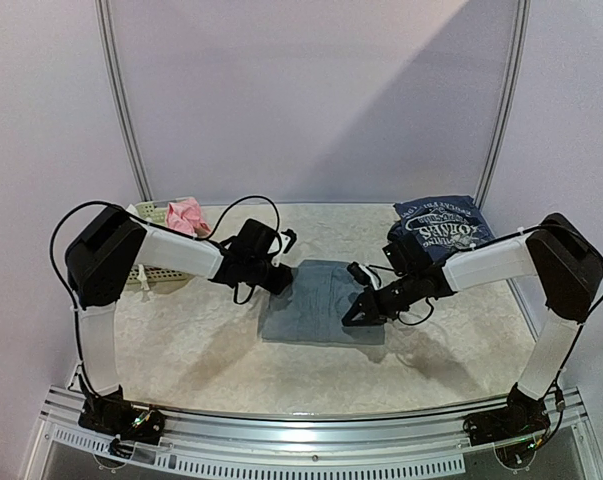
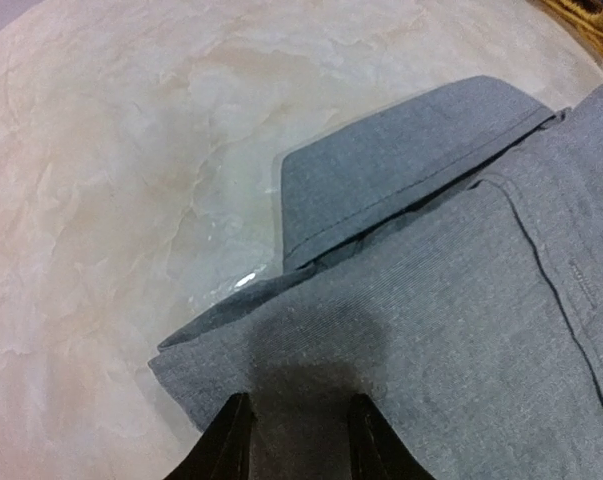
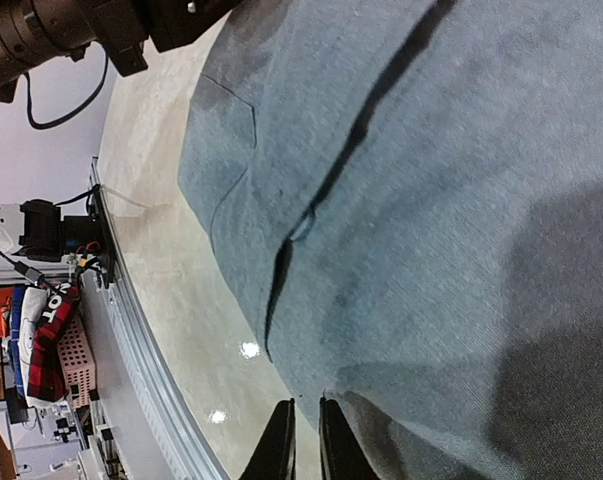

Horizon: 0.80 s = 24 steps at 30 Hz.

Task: Fold and stack the mixed laundry pile
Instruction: Adjust the square-folded shirt at the center of the board.

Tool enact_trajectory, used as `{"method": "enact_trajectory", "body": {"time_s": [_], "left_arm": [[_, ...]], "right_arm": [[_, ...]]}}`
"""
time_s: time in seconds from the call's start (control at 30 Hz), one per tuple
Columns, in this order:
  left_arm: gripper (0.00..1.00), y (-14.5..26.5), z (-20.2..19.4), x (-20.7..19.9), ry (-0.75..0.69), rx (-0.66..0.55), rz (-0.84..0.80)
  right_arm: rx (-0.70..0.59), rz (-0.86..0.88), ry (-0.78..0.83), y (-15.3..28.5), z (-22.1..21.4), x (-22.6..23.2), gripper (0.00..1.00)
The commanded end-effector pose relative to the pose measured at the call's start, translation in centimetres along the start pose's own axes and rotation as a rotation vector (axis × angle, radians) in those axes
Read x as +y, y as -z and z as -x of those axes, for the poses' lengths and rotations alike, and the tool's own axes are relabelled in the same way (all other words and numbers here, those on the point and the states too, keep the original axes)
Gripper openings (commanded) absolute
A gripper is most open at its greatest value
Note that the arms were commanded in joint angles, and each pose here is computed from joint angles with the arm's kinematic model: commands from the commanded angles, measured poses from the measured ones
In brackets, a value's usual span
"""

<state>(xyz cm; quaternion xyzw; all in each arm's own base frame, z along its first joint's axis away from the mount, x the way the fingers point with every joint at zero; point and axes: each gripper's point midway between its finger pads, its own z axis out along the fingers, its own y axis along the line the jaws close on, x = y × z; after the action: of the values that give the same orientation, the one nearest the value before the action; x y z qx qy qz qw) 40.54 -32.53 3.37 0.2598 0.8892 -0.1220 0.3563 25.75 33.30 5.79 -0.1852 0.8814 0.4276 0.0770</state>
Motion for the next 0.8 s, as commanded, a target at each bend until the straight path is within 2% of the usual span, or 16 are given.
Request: {"method": "enact_trajectory", "body": {"time_s": [0.0, 0.43, 0.63, 0.77], "left_arm": [[0.34, -1.6, -1.1, 1.2, 0.034, 0.025, 0.001], [0.33, -2.6, -2.1, 2.3, 0.073, 0.051, -0.003], [0.34, -0.9, -1.0, 2.5, 0.06, 0.022, 0.009], [0.41, 1.2, 0.2, 2.8, 0.04, -0.015, 0.037]], "right_arm": [[-0.007, -0.018, -0.021, -0.2, -0.8, -0.9, 0.1], [0.054, -0.079, -0.101, -1.7, -3.7, -4.3, 0.1], [0.013, -0.073, -0.077, -0.6, -2.3, -3.0, 0.11], [-0.022, -0.077, -0.034, 0.7, -0.9, -1.4, 0.11]]}}
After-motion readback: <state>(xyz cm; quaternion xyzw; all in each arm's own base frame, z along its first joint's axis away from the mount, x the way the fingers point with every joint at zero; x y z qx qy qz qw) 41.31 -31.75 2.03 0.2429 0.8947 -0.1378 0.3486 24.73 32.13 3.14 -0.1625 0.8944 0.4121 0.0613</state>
